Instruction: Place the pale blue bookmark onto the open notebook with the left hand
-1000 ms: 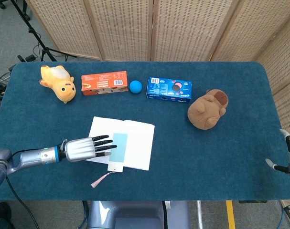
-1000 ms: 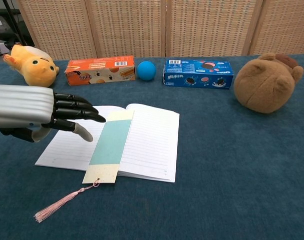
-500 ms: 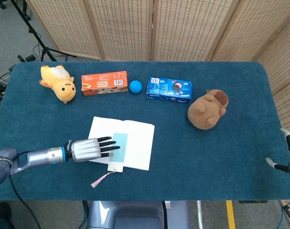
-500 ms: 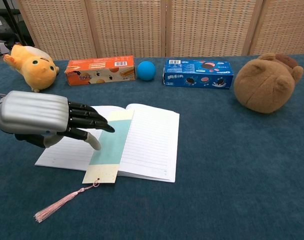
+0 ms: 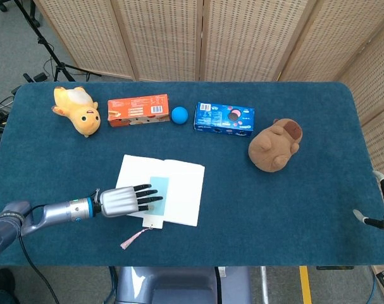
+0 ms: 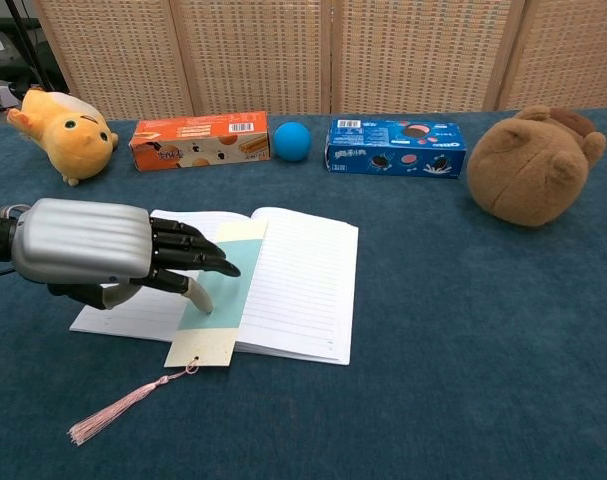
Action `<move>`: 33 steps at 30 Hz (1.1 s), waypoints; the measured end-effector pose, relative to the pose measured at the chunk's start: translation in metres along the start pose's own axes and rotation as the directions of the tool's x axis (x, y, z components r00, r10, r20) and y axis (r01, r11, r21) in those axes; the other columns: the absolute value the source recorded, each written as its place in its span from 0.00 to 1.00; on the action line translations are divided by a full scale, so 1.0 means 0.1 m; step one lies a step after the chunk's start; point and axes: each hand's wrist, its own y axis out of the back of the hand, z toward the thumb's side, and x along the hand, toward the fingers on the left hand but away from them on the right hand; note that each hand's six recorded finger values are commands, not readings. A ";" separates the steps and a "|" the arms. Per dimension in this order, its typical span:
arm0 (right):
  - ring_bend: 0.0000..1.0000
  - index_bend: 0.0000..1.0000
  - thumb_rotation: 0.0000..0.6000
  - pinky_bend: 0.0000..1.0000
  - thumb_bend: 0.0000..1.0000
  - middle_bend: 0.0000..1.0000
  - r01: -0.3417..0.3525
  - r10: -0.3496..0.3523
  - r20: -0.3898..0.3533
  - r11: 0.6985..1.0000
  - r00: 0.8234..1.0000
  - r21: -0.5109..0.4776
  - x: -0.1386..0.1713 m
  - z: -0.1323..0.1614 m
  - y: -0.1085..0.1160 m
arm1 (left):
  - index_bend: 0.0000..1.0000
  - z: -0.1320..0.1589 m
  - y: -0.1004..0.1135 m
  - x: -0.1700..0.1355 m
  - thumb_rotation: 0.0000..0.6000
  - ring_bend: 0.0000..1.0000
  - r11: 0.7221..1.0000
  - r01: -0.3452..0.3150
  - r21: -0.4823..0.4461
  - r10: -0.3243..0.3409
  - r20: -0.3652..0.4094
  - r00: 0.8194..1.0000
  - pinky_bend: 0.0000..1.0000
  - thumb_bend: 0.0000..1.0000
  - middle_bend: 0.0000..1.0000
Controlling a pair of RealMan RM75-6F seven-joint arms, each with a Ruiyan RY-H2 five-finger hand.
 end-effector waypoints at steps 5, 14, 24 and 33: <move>0.00 0.11 1.00 0.00 0.04 0.00 0.000 0.000 0.002 1.000 1.000 -0.001 0.00 -0.01 0.00 | 0.25 0.03 -0.05 0.04 1.00 0.06 1.000 0.014 -0.005 -0.014 0.001 1.000 0.13 1.00 0.00; 0.00 0.11 1.00 0.00 0.04 0.00 0.002 -0.002 0.004 1.000 1.000 -0.003 0.00 -0.01 0.01 | 0.25 -0.02 -0.12 -0.02 1.00 0.06 0.999 0.044 0.019 -0.044 -0.002 0.999 0.13 1.00 0.00; 0.00 0.11 1.00 0.00 0.04 0.00 -0.002 0.002 0.003 1.000 1.000 0.004 -0.01 0.00 -0.01 | 0.25 -0.19 -0.18 -0.13 1.00 0.06 0.994 0.072 0.084 -0.070 -0.031 0.997 0.13 1.00 0.00; 0.00 0.11 1.00 0.00 0.04 0.00 -0.006 0.006 0.011 1.000 1.000 0.008 -0.02 -0.01 -0.03 | 0.25 -0.30 -0.16 -0.11 1.00 0.06 0.982 0.076 0.174 -0.075 -0.016 0.997 0.13 1.00 0.00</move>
